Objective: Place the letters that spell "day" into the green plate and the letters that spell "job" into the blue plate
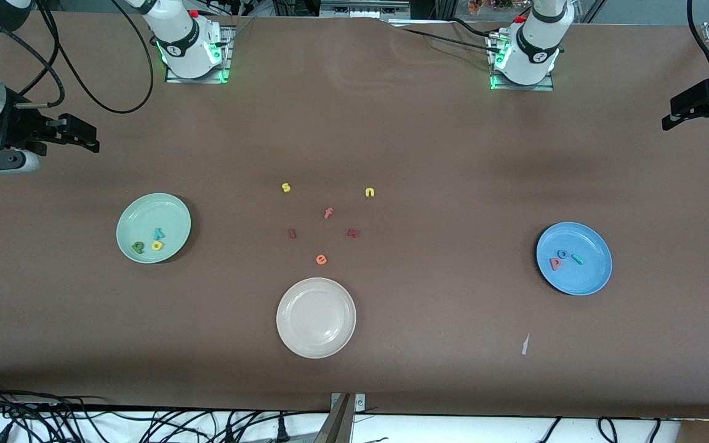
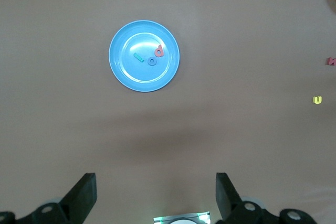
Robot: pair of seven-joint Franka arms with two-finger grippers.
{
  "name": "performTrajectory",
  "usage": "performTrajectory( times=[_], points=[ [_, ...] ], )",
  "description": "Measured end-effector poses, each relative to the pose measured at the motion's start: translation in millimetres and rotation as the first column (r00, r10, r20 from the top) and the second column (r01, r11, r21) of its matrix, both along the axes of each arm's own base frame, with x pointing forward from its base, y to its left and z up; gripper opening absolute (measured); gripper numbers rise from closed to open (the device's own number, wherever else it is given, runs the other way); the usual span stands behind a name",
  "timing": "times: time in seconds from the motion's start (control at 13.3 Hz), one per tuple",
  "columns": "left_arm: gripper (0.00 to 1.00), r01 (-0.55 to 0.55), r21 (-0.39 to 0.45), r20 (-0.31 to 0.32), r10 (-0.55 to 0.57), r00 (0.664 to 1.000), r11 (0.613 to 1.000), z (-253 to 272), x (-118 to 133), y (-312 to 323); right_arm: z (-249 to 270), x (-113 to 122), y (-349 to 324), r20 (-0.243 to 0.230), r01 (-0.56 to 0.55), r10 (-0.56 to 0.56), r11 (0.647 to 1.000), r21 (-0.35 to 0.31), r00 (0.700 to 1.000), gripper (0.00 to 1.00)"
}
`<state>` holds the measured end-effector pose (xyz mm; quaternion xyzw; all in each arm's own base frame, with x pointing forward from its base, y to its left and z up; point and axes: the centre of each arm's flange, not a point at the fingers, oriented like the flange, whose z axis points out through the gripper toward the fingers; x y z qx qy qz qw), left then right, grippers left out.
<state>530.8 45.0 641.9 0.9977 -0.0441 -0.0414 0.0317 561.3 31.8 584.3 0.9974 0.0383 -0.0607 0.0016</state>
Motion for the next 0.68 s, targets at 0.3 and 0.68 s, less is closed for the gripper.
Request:
performTrajectory(
  times=[0.3,0.68],
  points=[
    [1.0,0.0,0.0,0.0,0.0,1.0,1.0,0.0,0.2,0.0,-1.0,0.0,-1.8,-0.002,0.003,-0.003,1.0,0.0,1.0,1.0],
    [1.0,0.0,0.0,0.0,0.0,1.0,1.0,-0.2,0.4,0.1,-1.4,0.0,-2.0,-0.003,0.004,-0.004,1.0,0.0,1.0,1.0]
  ],
)
